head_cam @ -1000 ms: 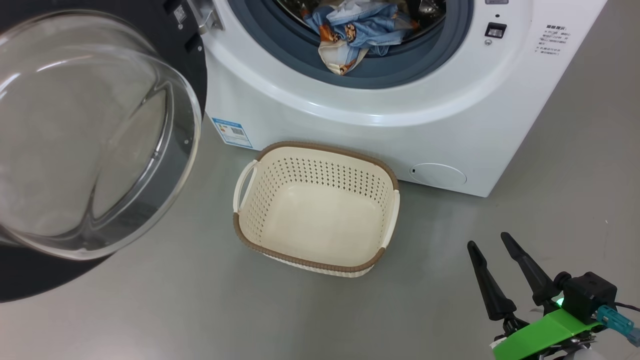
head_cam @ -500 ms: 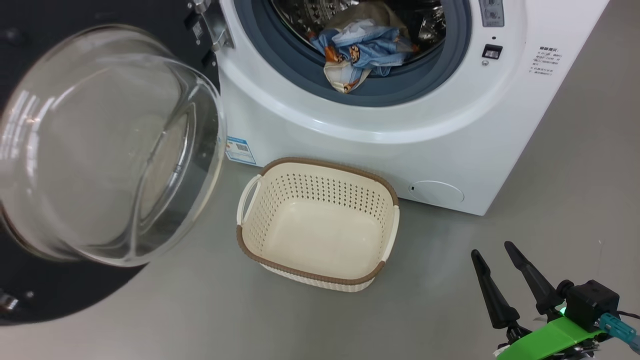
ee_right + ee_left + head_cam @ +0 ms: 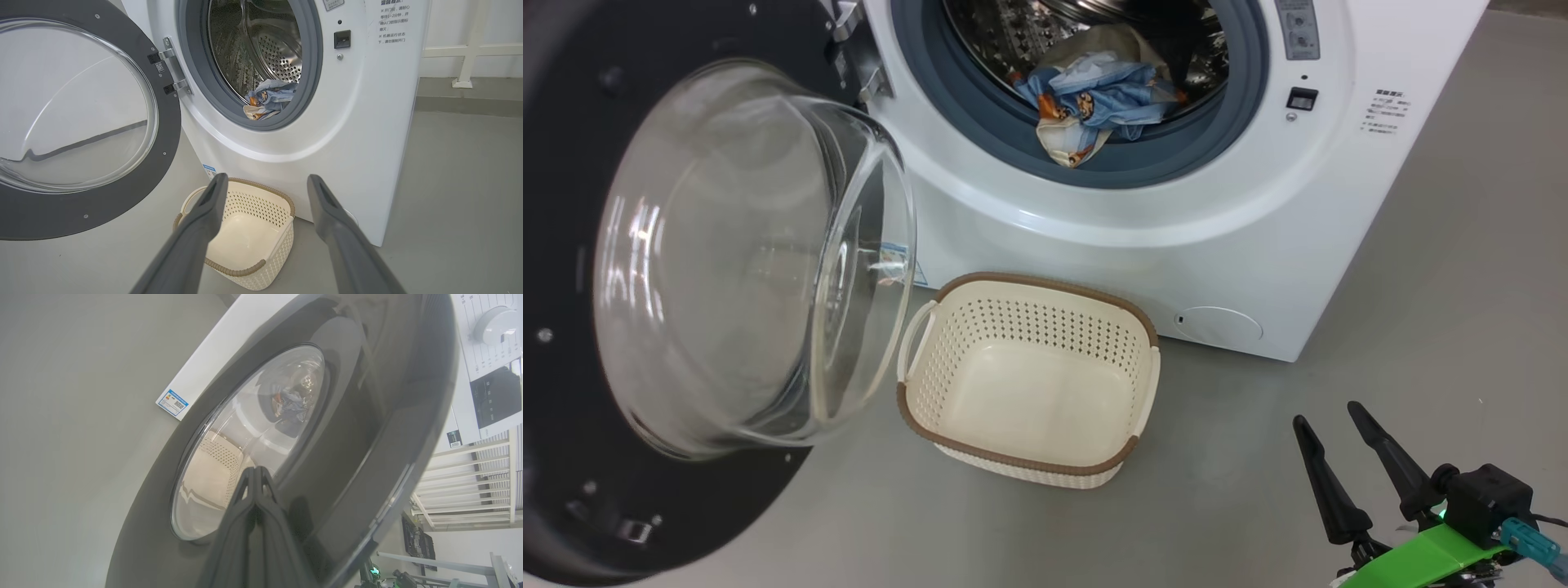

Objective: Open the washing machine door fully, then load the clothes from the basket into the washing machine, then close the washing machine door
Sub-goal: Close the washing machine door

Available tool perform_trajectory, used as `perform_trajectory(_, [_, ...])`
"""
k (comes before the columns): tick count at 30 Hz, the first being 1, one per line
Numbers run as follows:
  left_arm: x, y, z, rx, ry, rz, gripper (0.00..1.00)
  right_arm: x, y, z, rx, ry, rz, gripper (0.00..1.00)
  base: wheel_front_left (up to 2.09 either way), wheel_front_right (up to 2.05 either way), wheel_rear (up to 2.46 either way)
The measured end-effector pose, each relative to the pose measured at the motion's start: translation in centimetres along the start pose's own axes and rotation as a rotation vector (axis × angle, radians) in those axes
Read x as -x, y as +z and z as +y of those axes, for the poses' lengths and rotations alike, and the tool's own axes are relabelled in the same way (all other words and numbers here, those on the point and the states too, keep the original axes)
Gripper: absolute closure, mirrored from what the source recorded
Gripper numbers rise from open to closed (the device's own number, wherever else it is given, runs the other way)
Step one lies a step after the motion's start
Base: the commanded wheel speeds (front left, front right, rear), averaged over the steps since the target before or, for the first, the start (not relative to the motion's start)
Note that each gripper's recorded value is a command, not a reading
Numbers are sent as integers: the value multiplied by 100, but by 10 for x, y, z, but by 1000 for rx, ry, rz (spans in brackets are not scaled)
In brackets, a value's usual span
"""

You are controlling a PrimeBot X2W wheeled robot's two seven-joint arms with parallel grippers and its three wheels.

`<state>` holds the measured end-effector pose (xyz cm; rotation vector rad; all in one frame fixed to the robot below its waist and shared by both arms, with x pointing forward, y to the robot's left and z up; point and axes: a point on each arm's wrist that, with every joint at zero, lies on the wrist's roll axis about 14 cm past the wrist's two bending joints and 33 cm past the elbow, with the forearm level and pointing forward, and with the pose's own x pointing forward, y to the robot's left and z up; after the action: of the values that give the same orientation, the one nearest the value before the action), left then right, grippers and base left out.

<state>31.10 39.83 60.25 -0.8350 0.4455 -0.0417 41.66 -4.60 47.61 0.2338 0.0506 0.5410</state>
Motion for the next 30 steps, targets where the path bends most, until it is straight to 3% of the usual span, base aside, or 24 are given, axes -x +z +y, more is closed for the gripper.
perform_trajectory(15, [-52,-53,-76,-147,-230,245,100,17,4,-21,24,-71,-8,0,0,0,0])
perform_trajectory(30, [-112,-97,-149,-217,-458,391,100,46,10,-52,13,-214,-35,0,0,0,0])
